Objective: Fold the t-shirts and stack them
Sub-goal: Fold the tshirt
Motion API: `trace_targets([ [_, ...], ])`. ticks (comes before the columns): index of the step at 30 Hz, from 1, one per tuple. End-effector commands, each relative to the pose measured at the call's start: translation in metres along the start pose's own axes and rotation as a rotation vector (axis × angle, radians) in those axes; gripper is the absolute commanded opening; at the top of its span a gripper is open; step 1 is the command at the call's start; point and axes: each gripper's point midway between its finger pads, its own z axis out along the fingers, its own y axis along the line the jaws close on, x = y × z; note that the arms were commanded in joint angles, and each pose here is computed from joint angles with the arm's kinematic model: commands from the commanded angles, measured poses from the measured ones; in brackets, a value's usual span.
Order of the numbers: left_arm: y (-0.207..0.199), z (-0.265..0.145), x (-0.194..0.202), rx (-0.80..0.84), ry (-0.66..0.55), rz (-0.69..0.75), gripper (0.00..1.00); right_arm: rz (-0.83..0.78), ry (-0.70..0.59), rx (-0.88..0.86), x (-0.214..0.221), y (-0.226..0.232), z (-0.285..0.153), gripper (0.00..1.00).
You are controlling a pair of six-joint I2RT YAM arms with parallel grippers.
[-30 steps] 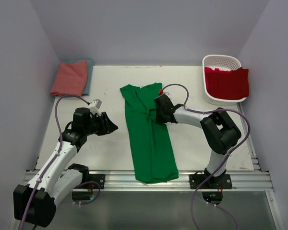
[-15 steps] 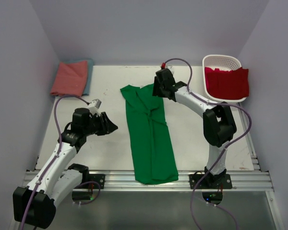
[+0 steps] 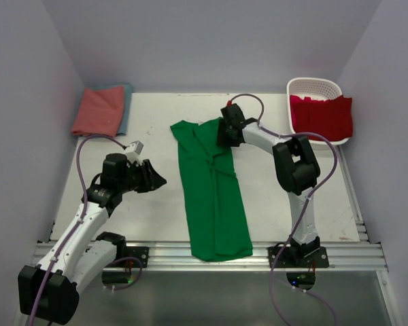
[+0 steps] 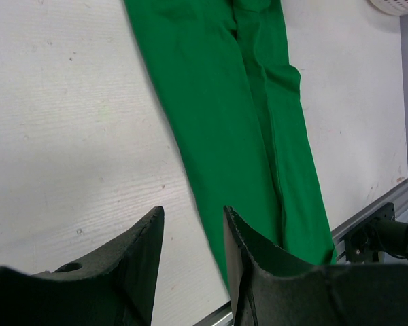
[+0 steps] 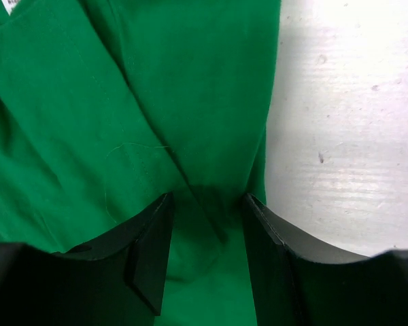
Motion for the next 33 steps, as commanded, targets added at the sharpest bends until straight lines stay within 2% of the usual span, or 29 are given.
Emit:
trace_targets([
  [1,-0.012,-0.007,-0.019,0.021,-0.055,0.030,0.44,0.019,-0.022,-0.081,-0.006,0.016,-0.011,0.48],
  [8,-0.010,-0.007,-0.018,0.017,-0.054,0.033,0.44,0.030,0.005,-0.108,0.005,0.018,-0.012,0.45],
  [22,-0.009,0.006,-0.022,0.037,-0.065,0.032,0.44,-0.049,-0.141,-0.054,-0.028,0.009,-0.051,0.43],
  [24,-0.013,0.013,-0.027,0.066,-0.073,0.030,0.40,-0.055,-0.113,-0.062,-0.024,0.011,-0.046,0.39],
  [25,-0.017,0.016,-0.026,0.099,-0.065,0.031,0.32,-0.056,-0.115,-0.075,-0.028,0.015,-0.047,0.38],
  [27,-0.021,0.026,-0.030,0.137,-0.069,0.022,0.28,-0.051,-0.087,-0.082,-0.023,0.017,-0.040,0.37],
  [33,-0.032,0.050,-0.030,0.178,-0.004,0.023,0.31,-0.012,-0.025,-0.123,-0.003,0.022,-0.032,0.39],
])
